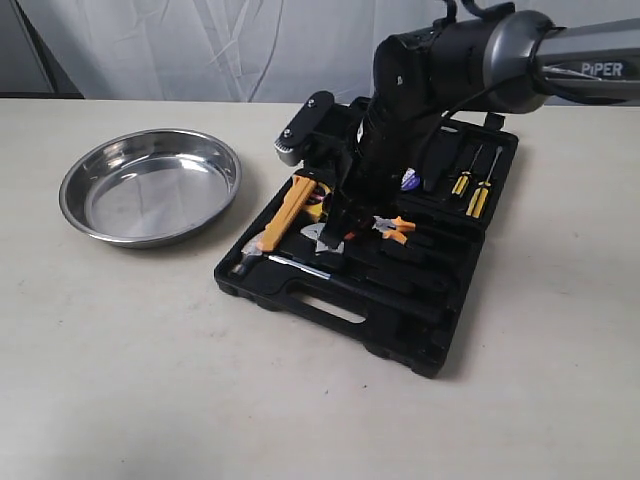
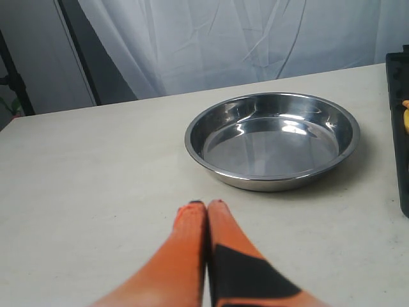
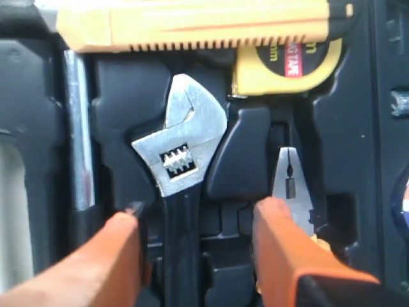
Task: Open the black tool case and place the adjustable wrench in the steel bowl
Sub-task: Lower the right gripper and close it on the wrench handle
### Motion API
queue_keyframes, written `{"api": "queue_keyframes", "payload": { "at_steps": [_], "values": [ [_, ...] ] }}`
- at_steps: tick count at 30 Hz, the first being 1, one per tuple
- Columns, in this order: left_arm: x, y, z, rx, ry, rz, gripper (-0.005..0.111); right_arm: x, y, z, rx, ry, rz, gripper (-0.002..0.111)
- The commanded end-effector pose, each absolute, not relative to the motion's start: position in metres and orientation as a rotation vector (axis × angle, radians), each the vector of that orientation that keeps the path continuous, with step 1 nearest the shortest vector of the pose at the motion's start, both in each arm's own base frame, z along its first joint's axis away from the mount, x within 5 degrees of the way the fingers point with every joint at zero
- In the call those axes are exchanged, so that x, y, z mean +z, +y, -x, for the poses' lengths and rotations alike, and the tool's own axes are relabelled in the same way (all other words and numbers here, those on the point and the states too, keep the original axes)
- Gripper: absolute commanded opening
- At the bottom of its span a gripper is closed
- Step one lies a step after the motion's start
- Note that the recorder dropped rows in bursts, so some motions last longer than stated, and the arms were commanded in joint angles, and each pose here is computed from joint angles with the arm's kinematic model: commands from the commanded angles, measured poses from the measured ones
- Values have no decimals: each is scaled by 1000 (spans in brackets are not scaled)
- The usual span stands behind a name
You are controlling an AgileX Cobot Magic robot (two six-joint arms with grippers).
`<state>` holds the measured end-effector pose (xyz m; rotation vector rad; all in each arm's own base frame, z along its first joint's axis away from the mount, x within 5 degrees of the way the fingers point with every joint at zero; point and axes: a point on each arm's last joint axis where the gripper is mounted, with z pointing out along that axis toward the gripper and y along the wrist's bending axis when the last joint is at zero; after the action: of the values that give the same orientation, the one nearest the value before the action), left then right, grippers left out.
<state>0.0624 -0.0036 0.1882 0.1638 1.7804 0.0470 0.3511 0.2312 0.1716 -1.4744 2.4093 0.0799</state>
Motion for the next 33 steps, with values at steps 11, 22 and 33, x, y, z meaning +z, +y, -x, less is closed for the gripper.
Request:
{"api": "queue_keyframes", "payload": {
  "at_steps": [11,22,33],
  "values": [
    [190,-4,-62,42,1765,-159,0,100,229,-357,4,2522,1562,46],
    [190,-4,-62,42,1765,-159,0,95,221,-350,-45,2675,1562,46],
    [190,-4,-62,42,1765,-159,0,95,223,-344,27,2740,1541,46]
  ]
}}
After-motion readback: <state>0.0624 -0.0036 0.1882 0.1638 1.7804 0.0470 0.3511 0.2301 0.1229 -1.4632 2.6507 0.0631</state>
